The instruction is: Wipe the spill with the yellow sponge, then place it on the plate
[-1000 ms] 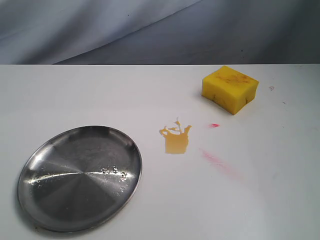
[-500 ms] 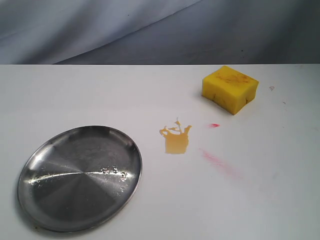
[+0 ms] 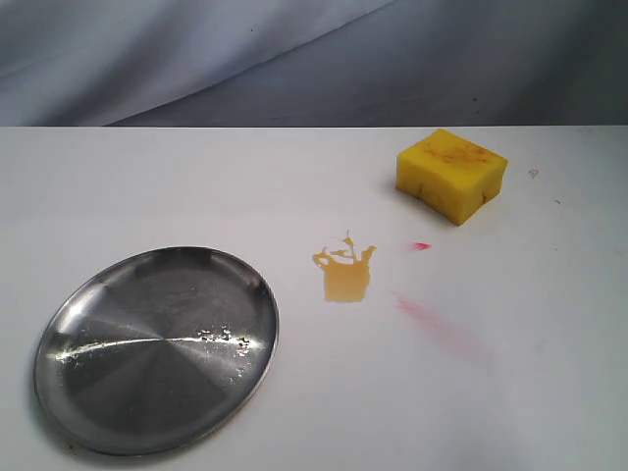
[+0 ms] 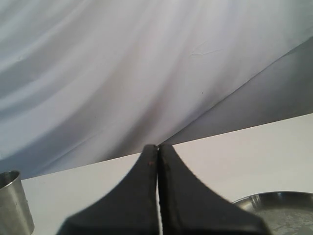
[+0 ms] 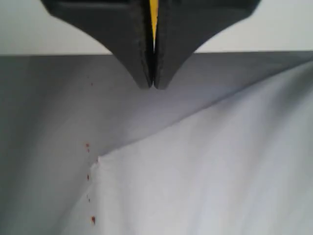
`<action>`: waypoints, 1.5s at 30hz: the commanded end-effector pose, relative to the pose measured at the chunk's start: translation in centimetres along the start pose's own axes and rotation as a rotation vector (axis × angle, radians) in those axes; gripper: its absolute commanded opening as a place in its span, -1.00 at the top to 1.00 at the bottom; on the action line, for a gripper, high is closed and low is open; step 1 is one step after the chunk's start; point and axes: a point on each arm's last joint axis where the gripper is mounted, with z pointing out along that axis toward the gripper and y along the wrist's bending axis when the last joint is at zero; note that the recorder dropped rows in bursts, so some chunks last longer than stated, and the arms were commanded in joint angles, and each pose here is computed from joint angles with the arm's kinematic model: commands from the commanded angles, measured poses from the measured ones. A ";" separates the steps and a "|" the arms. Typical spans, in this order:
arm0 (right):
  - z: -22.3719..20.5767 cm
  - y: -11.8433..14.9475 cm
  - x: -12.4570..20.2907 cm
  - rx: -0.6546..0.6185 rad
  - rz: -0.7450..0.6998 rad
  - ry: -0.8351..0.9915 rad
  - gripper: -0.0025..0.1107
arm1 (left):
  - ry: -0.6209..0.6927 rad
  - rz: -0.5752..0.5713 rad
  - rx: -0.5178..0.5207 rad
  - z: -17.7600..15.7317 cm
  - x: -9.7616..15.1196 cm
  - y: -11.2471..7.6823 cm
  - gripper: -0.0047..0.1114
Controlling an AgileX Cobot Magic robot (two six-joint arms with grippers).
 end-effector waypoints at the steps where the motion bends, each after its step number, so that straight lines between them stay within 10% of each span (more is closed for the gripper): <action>1: 5.5 -0.8 1.5 0.093 -0.006 0.282 0.96 | -0.012 -0.016 -0.006 0.0 -0.2 0.1 0.92; 7: 12.6 -1.2 4.0 0.119 -0.060 0.614 0.83 | -0.012 -0.016 -0.006 0.0 -0.2 0.1 0.92; 18: 23.0 -0.8 9.2 0.014 -0.028 0.866 -0.28 | -0.012 -0.016 -0.006 0.0 -0.2 0.1 0.92; 34: 29.8 -2.5 20.0 0.047 -0.020 1.001 -0.24 | -0.012 -0.016 -0.006 0.0 -0.2 0.1 0.92; 40: 29.1 -2.7 22.2 0.043 -0.037 1.150 0.88 | -0.012 -0.016 -0.006 0.0 -0.2 0.1 0.92; 45: 28.5 -2.3 19.1 0.027 -0.055 1.116 0.96 | -0.012 -0.016 -0.006 0.0 -0.2 0.1 0.92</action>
